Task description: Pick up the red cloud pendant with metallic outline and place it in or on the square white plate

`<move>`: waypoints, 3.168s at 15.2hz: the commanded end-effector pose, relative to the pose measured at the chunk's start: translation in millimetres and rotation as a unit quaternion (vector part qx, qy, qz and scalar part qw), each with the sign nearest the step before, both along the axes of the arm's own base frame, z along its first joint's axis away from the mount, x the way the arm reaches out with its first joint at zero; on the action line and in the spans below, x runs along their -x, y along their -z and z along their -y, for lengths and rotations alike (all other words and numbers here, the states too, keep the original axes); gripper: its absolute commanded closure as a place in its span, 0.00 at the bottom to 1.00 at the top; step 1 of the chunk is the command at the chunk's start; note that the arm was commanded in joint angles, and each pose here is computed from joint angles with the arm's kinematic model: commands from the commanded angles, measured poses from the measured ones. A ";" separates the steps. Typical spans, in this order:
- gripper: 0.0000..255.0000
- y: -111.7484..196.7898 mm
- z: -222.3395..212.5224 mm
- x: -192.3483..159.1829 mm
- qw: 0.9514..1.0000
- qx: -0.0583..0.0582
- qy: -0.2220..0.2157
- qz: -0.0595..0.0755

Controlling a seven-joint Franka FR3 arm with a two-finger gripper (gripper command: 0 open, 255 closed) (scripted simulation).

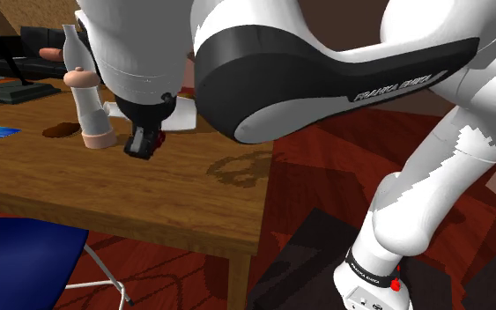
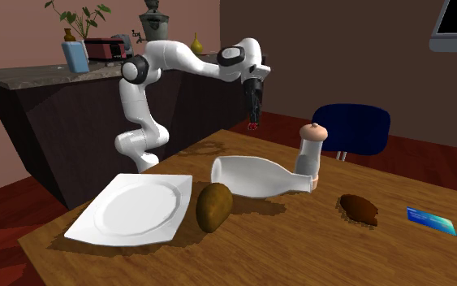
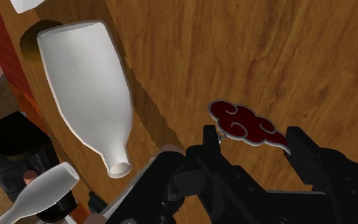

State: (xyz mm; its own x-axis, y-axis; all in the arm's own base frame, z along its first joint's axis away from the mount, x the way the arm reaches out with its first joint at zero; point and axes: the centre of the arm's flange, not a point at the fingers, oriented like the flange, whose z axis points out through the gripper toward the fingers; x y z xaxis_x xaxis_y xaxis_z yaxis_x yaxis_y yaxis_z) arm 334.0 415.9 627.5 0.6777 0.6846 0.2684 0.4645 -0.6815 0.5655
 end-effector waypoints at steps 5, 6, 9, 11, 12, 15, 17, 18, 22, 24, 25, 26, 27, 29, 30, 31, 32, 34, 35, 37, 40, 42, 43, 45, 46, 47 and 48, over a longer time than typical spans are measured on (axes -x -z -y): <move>1.00 -17.9 25.2 -10.1 1.000 0.000 0.000 0.000; 1.00 -18.1 37.7 -14.5 1.000 0.000 0.000 0.000; 1.00 -18.7 75.1 -27.5 1.000 0.000 0.000 0.000; 1.00 -19.1 100.0 -36.1 1.000 0.000 0.000 0.000; 1.00 -19.3 112.5 -40.5 1.000 0.000 0.000 0.000; 1.00 -19.9 149.9 -53.5 1.000 0.000 0.000 0.000; 1.00 -20.3 174.9 -62.2 1.000 0.000 0.000 0.000; 1.00 -20.5 187.3 -66.5 1.000 0.000 0.000 0.000; 1.00 -21.3 237.2 -83.8 1.000 0.000 0.000 0.000; 1.00 -21.7 262.1 -92.5 1.000 0.000 0.000 0.000; 1.00 -21.9 274.6 -96.8 1.000 0.000 0.000 0.000; 1.00 -22.1 287.1 -101.2 1.000 0.000 0.000 0.000; 1.00 -22.3 299.5 -105.5 1.000 0.000 0.000 0.000; 1.00 -22.7 324.5 -114.2 1.000 0.000 0.000 0.000; 1.00 -22.9 337.0 -118.5 1.000 0.000 0.000 0.000; 1.00 -23.1 349.4 -122.9 1.000 0.000 0.000 0.000; 1.00 -23.3 361.9 -127.2 1.000 0.000 0.000 0.000; 1.00 -23.7 386.8 -135.9 1.000 0.000 0.000 0.000; 1.00 -23.9 399.3 -140.2 1.000 0.000 0.000 0.000; 1.00 -24.3 424.2 -148.9 1.000 0.000 0.000 0.000; 1.00 -13.9 435.0 -152.6 1.000 0.000 0.000 0.000; 1.00 -3.4 435.0 -152.6 1.000 0.000 0.000 0.000; 1.00 1.9 435.0 -152.6 1.000 0.000 0.000 0.000; 1.00 12.5 435.0 -152.6 1.000 0.000 0.000 0.000; 1.00 17.7 435.0 -152.6 1.000 0.000 0.000 0.000; 1.00 23.0 435.0 -152.6 1.000 0.000 0.000 0.000; 1.00 28.3 435.0 -152.6 1.000 0.000 0.000 0.000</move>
